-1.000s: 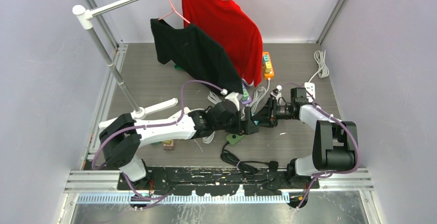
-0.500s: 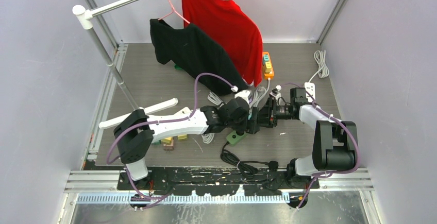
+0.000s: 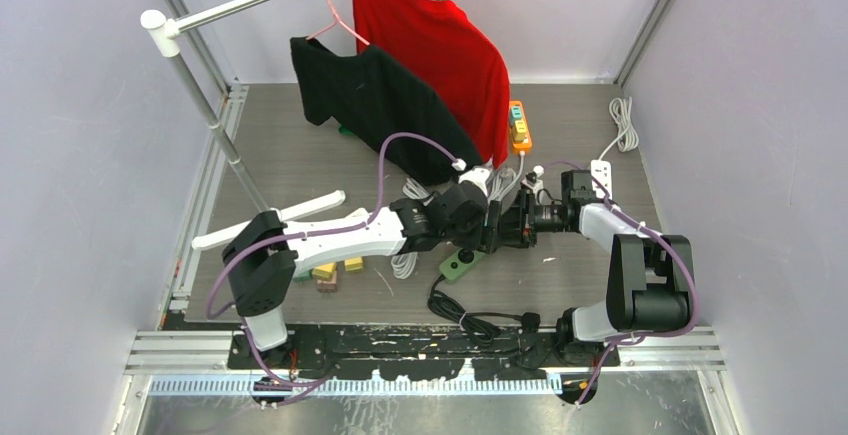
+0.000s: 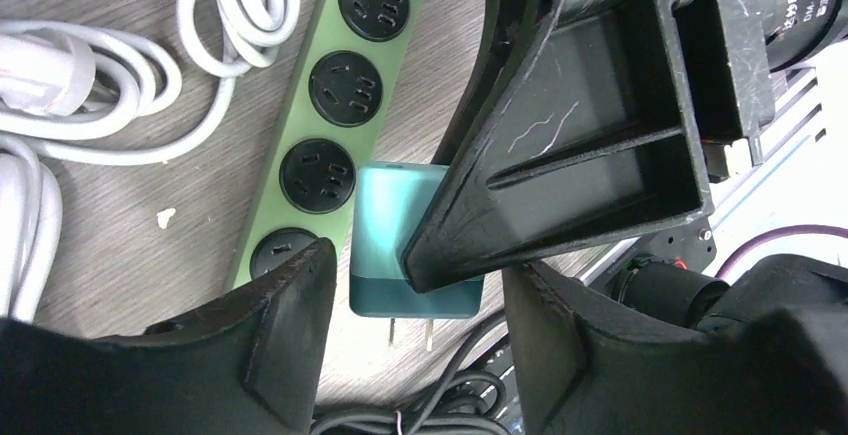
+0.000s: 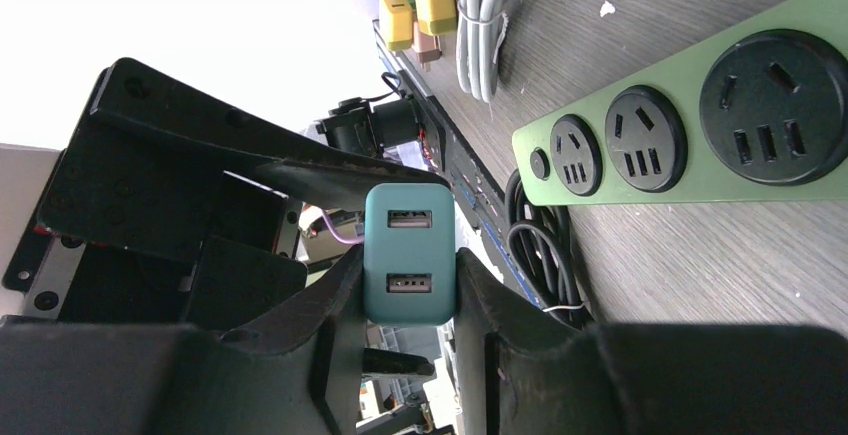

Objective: Pull the plug off the socket
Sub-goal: Place the plug at the center of the board.

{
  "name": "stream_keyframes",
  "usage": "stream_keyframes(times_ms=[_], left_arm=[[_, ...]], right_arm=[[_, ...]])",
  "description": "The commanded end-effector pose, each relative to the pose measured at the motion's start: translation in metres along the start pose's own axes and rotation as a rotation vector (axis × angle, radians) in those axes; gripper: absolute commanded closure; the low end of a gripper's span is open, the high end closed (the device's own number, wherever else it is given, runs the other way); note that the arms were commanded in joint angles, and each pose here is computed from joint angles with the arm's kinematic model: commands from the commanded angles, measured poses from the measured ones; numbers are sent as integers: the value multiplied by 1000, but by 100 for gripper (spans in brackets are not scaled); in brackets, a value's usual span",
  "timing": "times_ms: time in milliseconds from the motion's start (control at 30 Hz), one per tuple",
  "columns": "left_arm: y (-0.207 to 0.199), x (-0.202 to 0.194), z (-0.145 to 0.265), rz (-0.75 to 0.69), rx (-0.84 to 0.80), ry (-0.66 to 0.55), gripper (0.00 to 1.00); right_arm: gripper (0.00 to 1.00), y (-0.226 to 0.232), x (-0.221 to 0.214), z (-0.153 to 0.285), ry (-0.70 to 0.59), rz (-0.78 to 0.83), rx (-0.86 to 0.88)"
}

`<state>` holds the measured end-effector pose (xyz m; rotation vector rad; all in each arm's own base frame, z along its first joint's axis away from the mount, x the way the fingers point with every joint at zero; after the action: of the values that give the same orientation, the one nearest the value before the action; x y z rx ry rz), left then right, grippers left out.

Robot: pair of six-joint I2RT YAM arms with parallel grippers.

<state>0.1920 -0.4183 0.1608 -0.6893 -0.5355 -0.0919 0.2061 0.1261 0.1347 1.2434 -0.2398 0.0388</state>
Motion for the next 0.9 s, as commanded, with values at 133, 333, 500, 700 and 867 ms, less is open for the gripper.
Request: stream_keyframes(times_ms=[133,333,500,700,867], left_arm=[[-5,13,-2,-16,-9,-8,76],[6,9,2,-10,11,9,100],[19,4,13,-11,28,2,100],[43,-1,34,15,75,-28,100],[77,-6,55,66,147,-54,100]], right_arm=[[88,6,-3,-1,18,34,47],[66,6,-4,-1,25,57,48],[32,9,-6,2,38,117,50],[23,11,-2,6,28,154,64],[22,6,6,15,-22,136,57]])
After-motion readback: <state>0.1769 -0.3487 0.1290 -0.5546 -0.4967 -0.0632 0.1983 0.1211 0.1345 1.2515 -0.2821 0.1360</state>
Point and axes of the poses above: each gripper's point midway between its finger pads, its own z axis back along the fingers, its own y axis along the line the jaws close on, x = y × z, the point moved 4 cm from there along z, back along the fingers, and after that the axes turned 14 degrees about z, right-handed, at the moved point
